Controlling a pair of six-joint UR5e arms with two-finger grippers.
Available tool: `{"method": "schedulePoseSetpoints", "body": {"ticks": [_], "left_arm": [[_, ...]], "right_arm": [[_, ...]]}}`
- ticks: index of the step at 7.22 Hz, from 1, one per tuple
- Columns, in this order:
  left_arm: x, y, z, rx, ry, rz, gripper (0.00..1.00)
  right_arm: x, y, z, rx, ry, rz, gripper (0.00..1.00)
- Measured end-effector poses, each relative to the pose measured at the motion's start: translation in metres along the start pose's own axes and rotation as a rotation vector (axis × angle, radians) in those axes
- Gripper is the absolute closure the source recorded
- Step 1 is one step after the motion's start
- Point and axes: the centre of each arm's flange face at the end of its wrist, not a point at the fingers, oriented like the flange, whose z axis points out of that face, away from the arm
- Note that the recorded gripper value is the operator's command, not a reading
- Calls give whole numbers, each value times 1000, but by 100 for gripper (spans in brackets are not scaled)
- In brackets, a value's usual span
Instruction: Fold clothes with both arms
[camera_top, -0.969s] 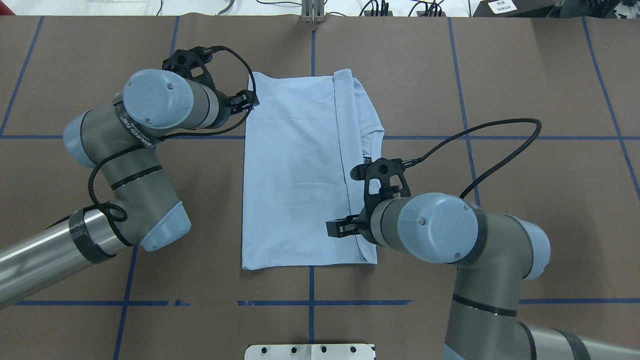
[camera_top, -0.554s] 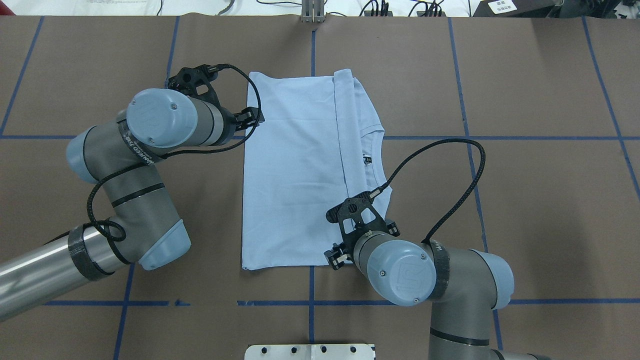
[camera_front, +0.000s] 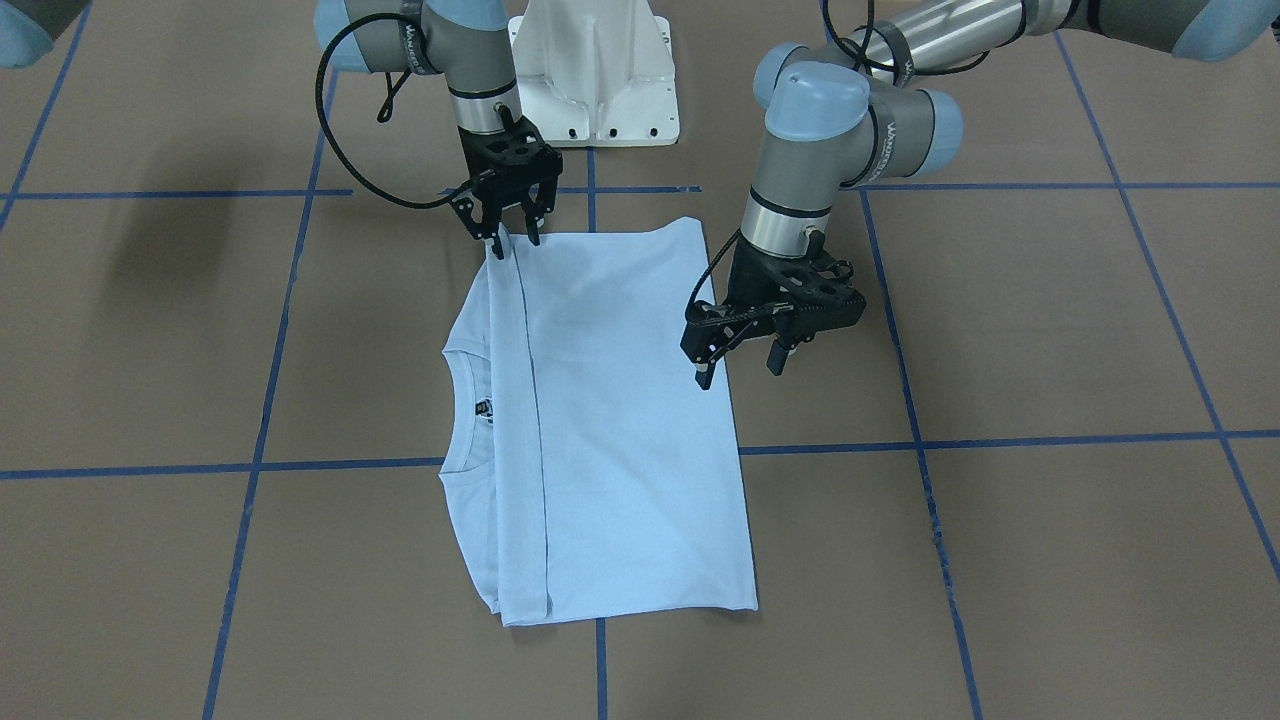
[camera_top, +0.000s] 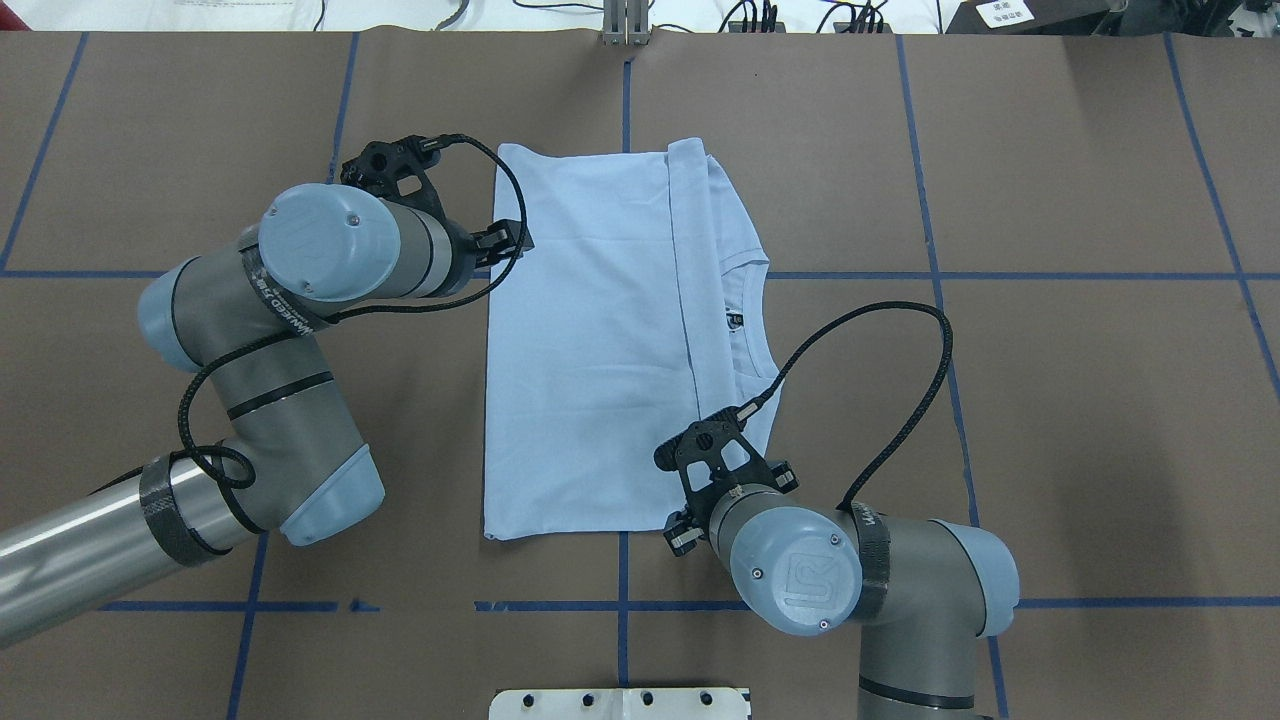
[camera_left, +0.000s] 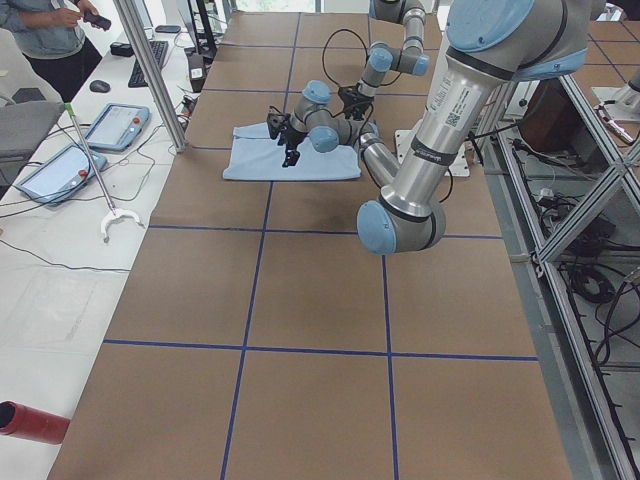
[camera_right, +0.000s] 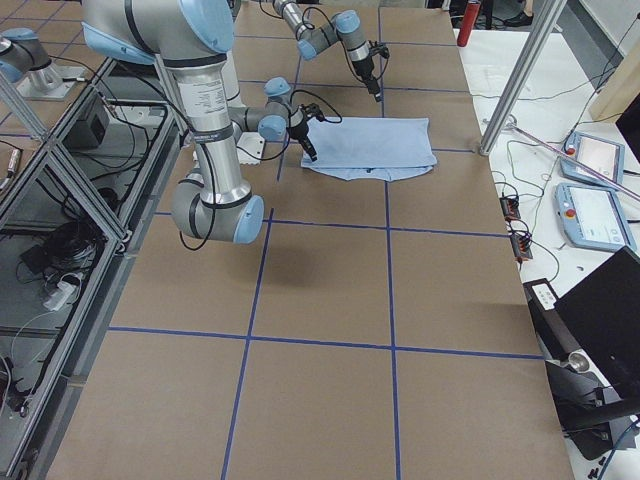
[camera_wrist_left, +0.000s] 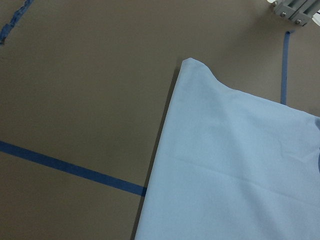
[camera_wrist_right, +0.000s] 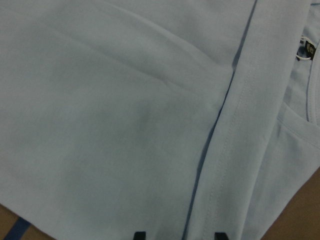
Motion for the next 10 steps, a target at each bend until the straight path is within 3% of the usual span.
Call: {"method": "schedulePoseSetpoints", "body": {"ticks": [3, 9, 10], "left_arm": [[3, 4, 0, -5, 4, 3, 0], [4, 10, 3, -13, 5, 8, 0], [4, 12, 3, -15, 4, 9, 0]], "right_arm": [[3, 0, 2, 0, 7, -26, 64], [2, 4, 4, -4, 9, -37, 65], [3, 5, 4, -4, 13, -38, 82]]}}
